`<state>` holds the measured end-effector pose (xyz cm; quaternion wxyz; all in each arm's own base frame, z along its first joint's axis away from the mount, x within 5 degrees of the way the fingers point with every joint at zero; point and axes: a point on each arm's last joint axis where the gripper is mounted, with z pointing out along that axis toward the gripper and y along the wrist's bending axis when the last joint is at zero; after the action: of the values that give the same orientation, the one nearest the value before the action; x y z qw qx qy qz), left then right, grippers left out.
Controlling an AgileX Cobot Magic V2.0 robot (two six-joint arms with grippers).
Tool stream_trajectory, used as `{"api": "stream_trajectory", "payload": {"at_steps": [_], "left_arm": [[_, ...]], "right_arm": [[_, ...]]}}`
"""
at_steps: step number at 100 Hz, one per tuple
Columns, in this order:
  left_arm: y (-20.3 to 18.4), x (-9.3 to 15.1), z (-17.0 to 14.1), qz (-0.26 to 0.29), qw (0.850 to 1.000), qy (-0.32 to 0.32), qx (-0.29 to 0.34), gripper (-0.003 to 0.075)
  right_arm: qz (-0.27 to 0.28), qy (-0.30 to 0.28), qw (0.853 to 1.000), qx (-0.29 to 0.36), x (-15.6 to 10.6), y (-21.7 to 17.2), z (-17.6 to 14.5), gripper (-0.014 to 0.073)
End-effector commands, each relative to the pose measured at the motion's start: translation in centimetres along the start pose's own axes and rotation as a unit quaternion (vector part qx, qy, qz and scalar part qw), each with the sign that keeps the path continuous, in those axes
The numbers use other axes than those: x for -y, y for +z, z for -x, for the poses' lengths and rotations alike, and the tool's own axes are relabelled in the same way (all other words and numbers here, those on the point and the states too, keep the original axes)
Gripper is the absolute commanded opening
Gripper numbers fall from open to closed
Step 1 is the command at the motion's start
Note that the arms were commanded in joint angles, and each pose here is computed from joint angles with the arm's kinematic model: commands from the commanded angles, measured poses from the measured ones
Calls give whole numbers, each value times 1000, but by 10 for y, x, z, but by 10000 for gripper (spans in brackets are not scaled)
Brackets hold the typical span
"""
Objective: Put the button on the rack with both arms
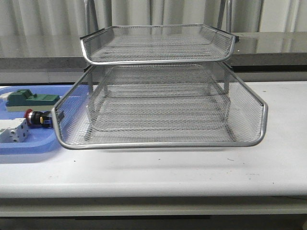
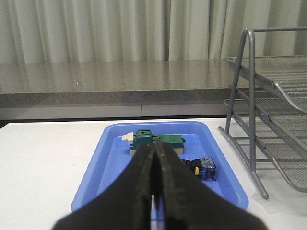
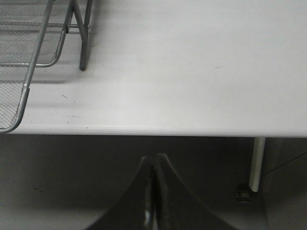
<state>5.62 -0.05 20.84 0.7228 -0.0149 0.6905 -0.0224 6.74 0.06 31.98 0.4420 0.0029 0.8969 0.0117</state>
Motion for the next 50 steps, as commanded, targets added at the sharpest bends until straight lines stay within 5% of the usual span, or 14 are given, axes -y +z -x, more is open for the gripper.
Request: {"api": "stream_trajectory", "payload": {"at_steps": [1, 50], "left_arm": [[-2, 0, -2, -6, 999, -8, 43, -20], [-2, 0, -1, -6, 999, -8, 48, -20]], "right_arm": [[-2, -5, 999, 44, 1, -7, 13, -109], [-2, -5, 999, 44, 1, -7, 13, -109]]}}
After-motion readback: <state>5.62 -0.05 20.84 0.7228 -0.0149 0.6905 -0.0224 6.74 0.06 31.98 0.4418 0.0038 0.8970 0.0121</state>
